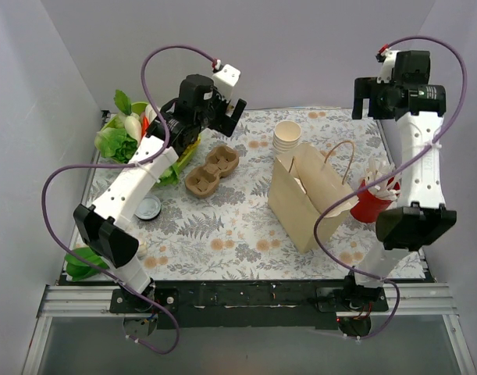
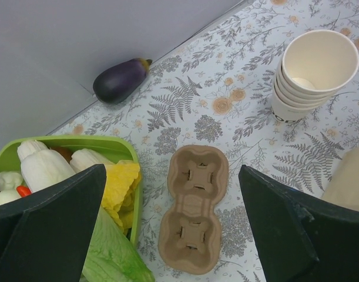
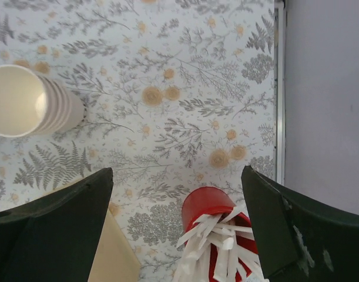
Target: Pack the takeout coffee
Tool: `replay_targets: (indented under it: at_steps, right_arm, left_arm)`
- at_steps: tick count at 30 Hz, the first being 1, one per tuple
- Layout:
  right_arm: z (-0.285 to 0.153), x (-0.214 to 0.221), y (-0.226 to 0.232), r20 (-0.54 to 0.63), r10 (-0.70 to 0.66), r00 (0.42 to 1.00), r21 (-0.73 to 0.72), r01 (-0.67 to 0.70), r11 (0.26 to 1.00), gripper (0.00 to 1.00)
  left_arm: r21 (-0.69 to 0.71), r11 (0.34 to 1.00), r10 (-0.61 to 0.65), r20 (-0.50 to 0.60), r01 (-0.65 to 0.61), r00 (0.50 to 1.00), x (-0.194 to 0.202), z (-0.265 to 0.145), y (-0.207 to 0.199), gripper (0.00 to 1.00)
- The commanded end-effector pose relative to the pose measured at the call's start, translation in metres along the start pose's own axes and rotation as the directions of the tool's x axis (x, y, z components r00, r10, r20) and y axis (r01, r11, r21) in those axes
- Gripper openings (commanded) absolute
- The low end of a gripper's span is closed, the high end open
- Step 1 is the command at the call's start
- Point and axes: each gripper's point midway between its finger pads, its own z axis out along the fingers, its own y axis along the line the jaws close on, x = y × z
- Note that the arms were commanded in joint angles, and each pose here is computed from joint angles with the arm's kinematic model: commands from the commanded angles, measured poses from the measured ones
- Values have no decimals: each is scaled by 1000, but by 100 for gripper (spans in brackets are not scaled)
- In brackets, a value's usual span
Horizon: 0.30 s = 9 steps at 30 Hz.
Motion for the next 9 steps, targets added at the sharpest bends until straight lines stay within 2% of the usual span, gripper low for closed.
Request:
replay_targets:
  at_steps: [1,3,5,9]
  right_arm:
    - [-120,-85,19,514,-4,858,-40,29,999,98]
    - [-154,-96,35,626,-22,779,-82,93,992,98]
    - [-165,-107,39,692,-56,720,-52,127,991,98]
    - [-174,-123,36,699,-42,714,-26,84,996,98]
  left_arm:
    - [-70,998,-1,53,5,999,-11,-25,17,98]
    - [-84,996,11,51,-7,999,-7,-26,20,98]
    - [-94,996,15,50,-10,999,-6,-27,23,98]
    - [-102,995,16,53,-10,998,-7,-26,26,98]
